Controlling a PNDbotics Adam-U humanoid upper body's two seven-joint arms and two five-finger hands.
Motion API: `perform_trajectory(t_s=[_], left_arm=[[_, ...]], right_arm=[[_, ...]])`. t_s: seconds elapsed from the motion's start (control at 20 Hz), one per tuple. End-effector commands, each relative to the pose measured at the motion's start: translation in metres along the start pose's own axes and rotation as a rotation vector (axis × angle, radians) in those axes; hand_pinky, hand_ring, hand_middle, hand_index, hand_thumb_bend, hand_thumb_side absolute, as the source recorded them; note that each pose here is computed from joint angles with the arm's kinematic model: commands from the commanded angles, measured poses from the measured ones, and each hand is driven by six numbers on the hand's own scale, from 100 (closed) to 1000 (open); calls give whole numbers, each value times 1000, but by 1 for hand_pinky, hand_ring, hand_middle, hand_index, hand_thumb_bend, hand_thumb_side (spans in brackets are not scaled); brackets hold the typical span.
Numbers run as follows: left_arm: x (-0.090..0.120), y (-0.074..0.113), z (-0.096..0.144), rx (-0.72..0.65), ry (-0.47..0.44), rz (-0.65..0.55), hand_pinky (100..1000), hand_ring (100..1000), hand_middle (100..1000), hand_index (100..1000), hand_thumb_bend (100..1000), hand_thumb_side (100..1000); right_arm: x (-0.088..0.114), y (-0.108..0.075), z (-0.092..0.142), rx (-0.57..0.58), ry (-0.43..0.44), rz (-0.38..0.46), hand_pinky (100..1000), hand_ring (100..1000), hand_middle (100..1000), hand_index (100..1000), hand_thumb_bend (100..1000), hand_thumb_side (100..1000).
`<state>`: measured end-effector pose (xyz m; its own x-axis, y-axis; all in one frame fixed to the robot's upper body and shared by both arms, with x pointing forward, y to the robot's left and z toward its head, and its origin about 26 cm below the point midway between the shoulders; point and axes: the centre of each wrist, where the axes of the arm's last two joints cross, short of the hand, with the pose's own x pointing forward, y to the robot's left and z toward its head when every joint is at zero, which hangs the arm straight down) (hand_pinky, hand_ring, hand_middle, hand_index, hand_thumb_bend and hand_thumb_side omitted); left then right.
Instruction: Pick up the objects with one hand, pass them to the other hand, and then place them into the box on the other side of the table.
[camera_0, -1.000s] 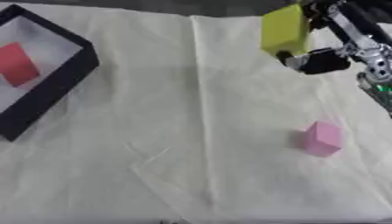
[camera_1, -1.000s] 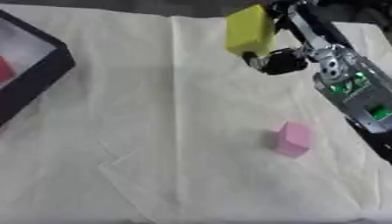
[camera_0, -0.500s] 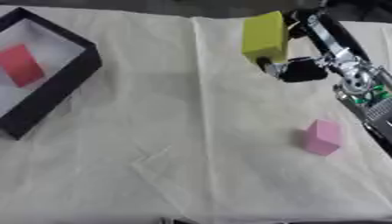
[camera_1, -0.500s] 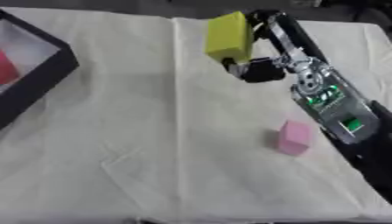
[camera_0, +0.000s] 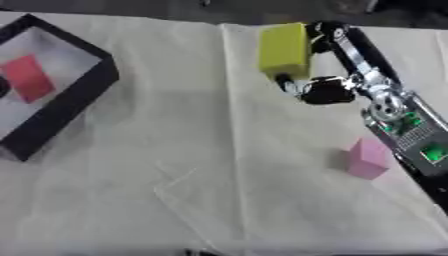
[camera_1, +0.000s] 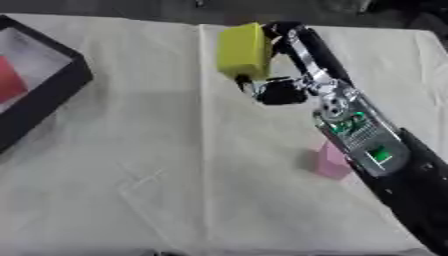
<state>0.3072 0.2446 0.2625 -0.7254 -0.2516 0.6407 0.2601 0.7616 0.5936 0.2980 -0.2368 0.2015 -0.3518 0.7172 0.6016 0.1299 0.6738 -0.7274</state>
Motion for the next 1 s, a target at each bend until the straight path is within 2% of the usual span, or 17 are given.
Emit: perform_trajectory(t_s=[0.05, 0.4, 0.7, 1.0], left_arm=[[14, -2, -13, -71, -54, -24, 875, 643, 734, 706, 711, 315], [30, -20, -37, -188, -90, -32, 860, 643, 735, 710, 706, 314], [40, -32, -49, -276, -87, -59, 864, 654, 741, 717, 705, 314], [52, -42, -62, -339, -106, -108, 864, 667, 748, 725, 703, 313]], right_arm=[[9, 1, -1, -18, -35, -9, 785, 654, 494, 540, 335, 100], [19, 18, -1, 5, -81, -96, 780, 649, 498, 544, 341, 100], [25, 31, 1, -3, -94, -124, 781, 648, 498, 545, 343, 100], [29, 42, 4, -12, -71, -161, 782, 648, 499, 546, 349, 100]])
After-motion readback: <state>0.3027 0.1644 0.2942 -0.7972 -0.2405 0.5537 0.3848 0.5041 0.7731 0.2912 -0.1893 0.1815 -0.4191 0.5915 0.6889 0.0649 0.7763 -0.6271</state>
